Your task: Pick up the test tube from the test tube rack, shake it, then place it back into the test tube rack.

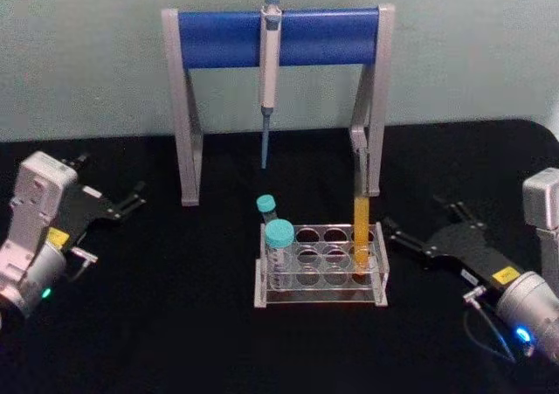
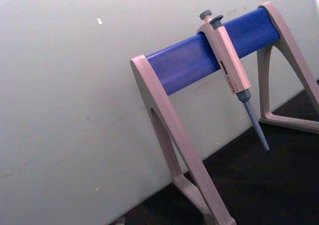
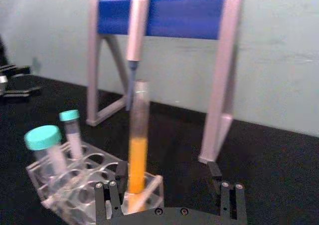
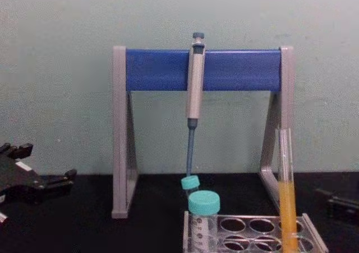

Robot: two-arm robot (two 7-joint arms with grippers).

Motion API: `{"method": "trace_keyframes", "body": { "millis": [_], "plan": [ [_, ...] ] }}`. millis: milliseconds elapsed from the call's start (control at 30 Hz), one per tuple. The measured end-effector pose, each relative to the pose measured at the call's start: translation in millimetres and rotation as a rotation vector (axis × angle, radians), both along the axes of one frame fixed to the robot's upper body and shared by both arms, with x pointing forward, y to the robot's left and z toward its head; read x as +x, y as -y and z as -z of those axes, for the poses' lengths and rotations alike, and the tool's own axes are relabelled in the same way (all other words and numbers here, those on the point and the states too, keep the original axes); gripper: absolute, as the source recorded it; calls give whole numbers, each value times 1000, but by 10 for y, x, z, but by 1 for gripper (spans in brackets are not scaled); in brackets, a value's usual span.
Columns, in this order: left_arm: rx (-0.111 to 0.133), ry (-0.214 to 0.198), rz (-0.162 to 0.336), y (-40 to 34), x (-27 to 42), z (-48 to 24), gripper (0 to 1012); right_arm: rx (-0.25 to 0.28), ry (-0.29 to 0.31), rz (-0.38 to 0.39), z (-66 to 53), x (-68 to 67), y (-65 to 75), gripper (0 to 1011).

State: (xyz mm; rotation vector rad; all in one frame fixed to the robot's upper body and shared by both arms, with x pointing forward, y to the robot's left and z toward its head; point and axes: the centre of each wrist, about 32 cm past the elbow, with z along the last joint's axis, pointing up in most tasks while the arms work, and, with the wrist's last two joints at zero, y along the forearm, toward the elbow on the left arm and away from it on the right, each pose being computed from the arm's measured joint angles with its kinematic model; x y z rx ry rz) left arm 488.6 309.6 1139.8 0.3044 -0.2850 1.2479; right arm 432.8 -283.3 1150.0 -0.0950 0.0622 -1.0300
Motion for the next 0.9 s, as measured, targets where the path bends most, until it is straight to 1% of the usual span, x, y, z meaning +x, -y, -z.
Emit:
{"method": "trace_keyframes", "body": {
  "millis": [100, 133, 200, 300, 400, 667, 900],
  "plan": [
    [0, 0, 0, 0, 0, 0, 1001, -6, 13, 56, 33, -27, 23, 1000],
    [0, 0, 0, 0, 0, 0, 1002, -6, 13, 56, 33, -27, 23, 1000],
    [0, 0, 0, 0, 0, 0, 1001, -19, 21, 96, 80, -39, 21, 1000],
    [0, 0, 0, 0, 0, 0, 1001, -31, 25, 122, 125, -43, 23, 1000],
    [0, 0, 0, 0, 0, 0, 1001, -50, 21, 161, 206, -43, 15, 1000],
    [0, 0, 0, 0, 0, 0, 1001, -76, -8, 184, 325, -19, -7, 1000],
    [0, 0, 0, 0, 0, 0, 1001, -83, -37, 168, 387, 7, -36, 1000]
  ]
}}
